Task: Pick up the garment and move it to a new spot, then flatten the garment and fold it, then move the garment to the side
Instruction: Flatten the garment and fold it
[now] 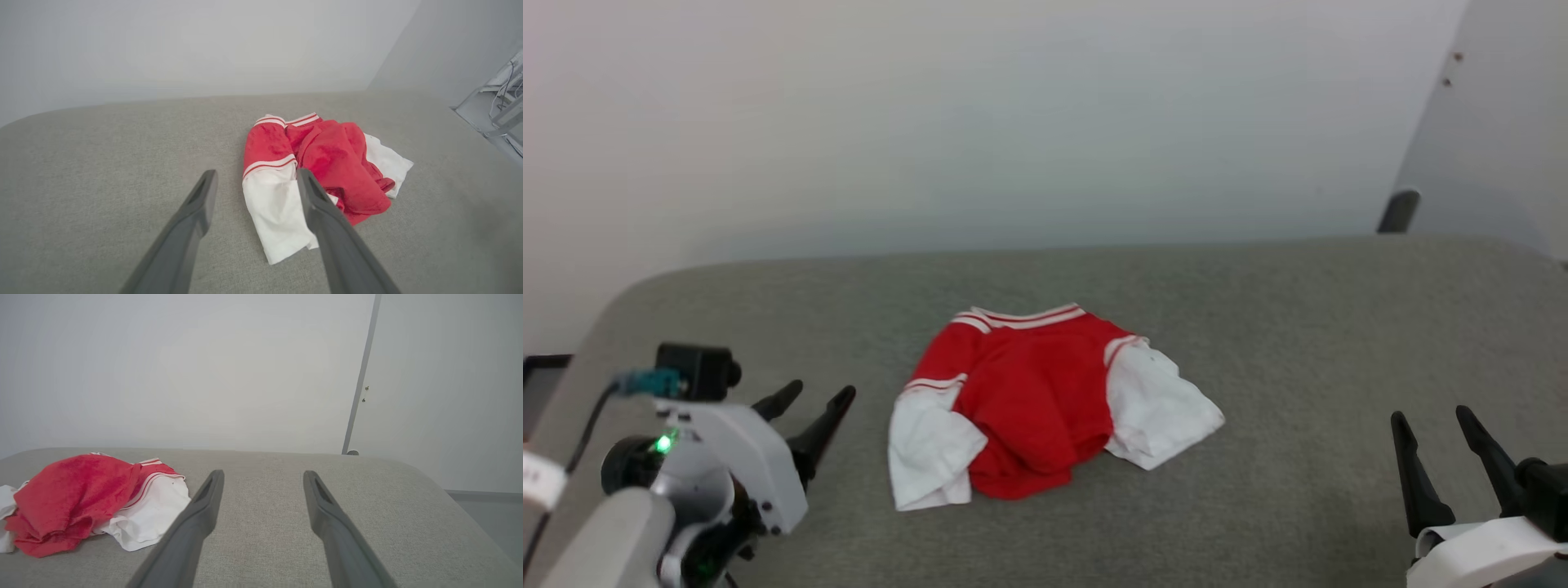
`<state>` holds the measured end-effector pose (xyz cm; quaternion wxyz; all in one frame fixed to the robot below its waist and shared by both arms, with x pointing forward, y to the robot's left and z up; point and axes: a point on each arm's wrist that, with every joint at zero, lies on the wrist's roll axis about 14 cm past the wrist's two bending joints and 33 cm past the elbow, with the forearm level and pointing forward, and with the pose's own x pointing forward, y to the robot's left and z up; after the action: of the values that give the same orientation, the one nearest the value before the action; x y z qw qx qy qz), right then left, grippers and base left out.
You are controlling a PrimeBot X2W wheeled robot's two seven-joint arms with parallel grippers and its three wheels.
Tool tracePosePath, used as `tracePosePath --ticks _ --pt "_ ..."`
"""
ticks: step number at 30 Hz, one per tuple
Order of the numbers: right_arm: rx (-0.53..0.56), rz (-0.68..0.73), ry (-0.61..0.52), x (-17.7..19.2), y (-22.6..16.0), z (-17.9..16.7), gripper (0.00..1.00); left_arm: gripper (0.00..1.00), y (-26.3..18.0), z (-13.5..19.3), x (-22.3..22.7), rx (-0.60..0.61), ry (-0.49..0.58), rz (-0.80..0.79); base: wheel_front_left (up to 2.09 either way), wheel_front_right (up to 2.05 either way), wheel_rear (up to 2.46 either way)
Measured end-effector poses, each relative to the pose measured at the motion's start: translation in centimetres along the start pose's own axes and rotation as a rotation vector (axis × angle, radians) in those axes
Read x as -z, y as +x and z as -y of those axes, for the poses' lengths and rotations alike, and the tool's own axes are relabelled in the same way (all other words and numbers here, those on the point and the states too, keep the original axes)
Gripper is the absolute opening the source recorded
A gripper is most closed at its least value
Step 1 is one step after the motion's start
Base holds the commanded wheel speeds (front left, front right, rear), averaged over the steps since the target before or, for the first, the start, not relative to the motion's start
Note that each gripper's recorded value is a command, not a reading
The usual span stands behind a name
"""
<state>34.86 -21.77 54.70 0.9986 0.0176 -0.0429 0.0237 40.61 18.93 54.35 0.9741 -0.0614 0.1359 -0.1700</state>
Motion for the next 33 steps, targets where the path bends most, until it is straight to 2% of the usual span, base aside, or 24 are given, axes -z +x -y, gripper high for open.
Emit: tracePosePath --ticks 6,13,22,27,28,29,30,33 --pt "0.042 -0.022 0.013 1.0 -0.1 1.2 1.0 1.0 2.9 1.1 2.8 0.054 -0.038 -0.212 0.0 0.0 0.0" --pt "0.072 -0.049 0.022 2.3 0.2 2.0 1.0 1.0 4.9 1.3 6.5 0.061 -0.057 -0.436 0.0 0.0 0.0" --pt "0.098 -0.075 0.034 3.6 0.8 2.4 1.0 1.0 6.4 1.5 10.4 0.071 -0.048 -0.606 0.0 0.0 0.0" --pt "0.106 -0.088 0.037 4.2 0.8 2.6 1.0 1.0 6.9 1.9 11.6 0.078 -0.049 -0.639 0.0 0.0 0.0" --pt "0.106 -0.088 0.037 4.2 0.8 2.6 1.0 0.47 6.9 1.9 11.9 0.079 -0.056 -0.646 0.0 0.0 0.0" --pt "0.105 -0.089 0.037 4.3 0.8 2.6 1.0 0.13 6.8 2.0 12.0 0.083 -0.059 -0.649 0.0 0.0 0.0" --pt "0.104 -0.088 0.038 4.3 0.8 2.5 1.0 0.0 6.9 2.1 12.0 0.088 -0.058 -0.646 0.0 0.0 0.0" --pt "0.103 -0.086 0.039 4.2 0.8 2.5 1.0 0.0 6.8 2.2 11.9 0.089 -0.065 -0.639 0.0 0.0 0.0"
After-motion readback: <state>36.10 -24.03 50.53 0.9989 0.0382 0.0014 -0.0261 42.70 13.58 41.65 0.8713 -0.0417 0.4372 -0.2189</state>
